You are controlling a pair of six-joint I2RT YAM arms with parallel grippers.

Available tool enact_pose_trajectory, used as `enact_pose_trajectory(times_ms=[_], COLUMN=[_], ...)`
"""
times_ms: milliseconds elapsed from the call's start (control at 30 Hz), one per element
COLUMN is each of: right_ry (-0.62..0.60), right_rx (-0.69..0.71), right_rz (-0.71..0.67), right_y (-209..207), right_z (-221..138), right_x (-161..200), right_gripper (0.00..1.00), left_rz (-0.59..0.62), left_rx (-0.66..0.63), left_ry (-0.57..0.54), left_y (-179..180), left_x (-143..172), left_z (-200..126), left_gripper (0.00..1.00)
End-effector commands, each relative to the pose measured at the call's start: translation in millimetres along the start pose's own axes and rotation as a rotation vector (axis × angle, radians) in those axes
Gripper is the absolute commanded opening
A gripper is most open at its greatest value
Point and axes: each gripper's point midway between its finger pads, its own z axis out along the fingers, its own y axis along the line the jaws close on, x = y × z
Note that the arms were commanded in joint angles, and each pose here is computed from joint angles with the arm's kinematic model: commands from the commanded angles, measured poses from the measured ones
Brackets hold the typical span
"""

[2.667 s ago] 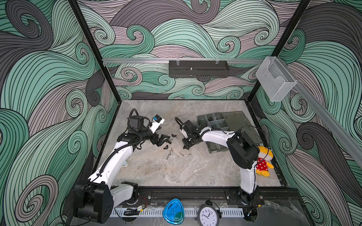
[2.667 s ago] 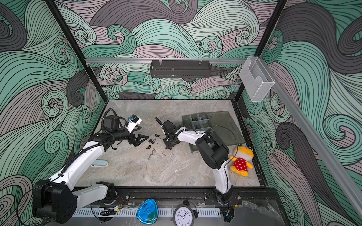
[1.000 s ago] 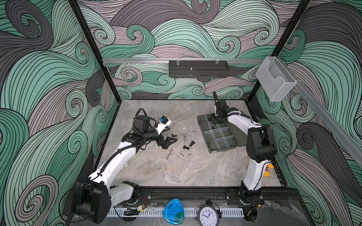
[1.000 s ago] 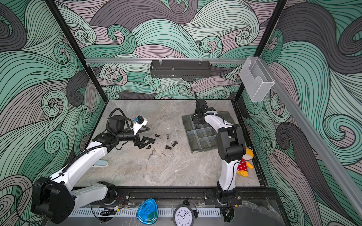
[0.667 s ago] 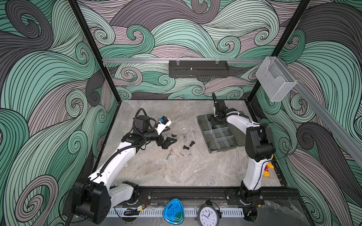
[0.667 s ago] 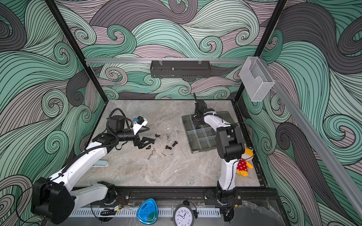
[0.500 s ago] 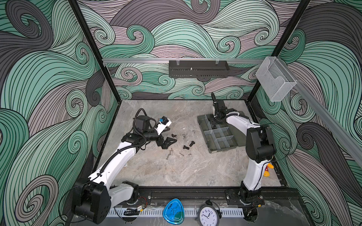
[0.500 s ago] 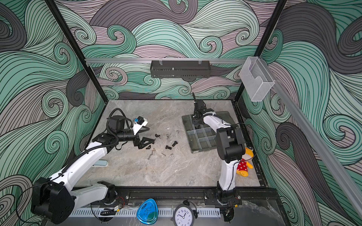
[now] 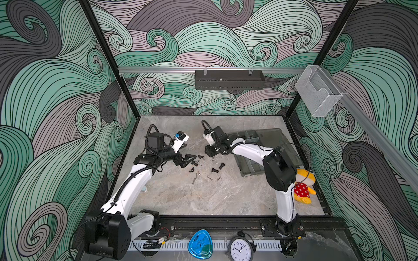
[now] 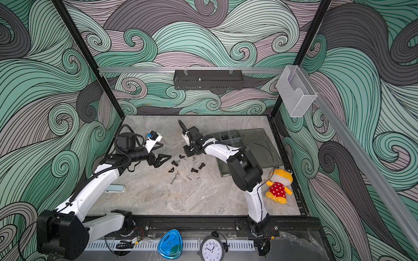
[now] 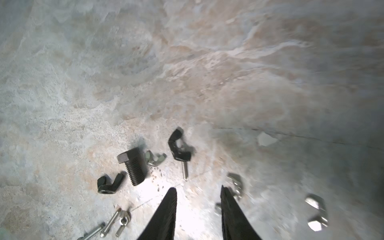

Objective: Sort the screws and nuts into containers
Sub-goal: Pick up the nut from the center of the table.

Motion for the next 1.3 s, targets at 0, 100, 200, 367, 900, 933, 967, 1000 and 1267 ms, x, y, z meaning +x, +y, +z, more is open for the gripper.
enact_pose_trajectory(times_ms=[0,100,200,367,900,933,967,1000,1267], right_ry=[-0.011,0.0,0.021,0.025,0.088,0.091,0.097,0.099,0.061], right_rx=[-0.056,-0.065,-0.059,-0.037,0.011,0.011,0.012,0.015,0.029], right_rz=[-0.063,-0.089,-0.103,-0.119,-0.194,-0.197,-0.201,-0.203,-0.196], right_y=[15.7,21.8,22.8,21.1,18.9,18.9,19.1,18.5,18.7], right_z=[9.3,20.9,31.4,41.4,59.7,59.5,60.3,60.5,52.5], right_x=[-8.2,-5.8,-1.8,0.5,9.1,10.2,12.0,12.5,-2.8], right_gripper=[0.42,0.45,0.45,0.45,0.37,0.36,0.33,0.3,0.12], left_rz=[0.006,0.001,0.0,-0.007,-0.019,-0.02,-0.019,-0.019,-0.024], left_rx=[-0.01,-0.007,-0.006,0.003,0.012,0.011,0.012,0.012,0.014], left_ry=[-0.023,-0.032,-0.035,-0.05,-0.066,-0.066,-0.069,-0.069,-0.068], left_y=[0.8,0.7,0.7,0.2,0.0,0.0,-0.1,-0.3,-0.2], left_x=[-9.2,-10.8,-11.5,-14.5,-17.5,-17.5,-18.1,-18.6,-17.6], left_z=[-4.4,-4.5,-5.2,-5.8,-6.8,-6.9,-7.2,-7.3,-6.8], left_gripper=[0.99,0.99,0.99,0.98,0.99,0.99,0.99,0.99,0.99])
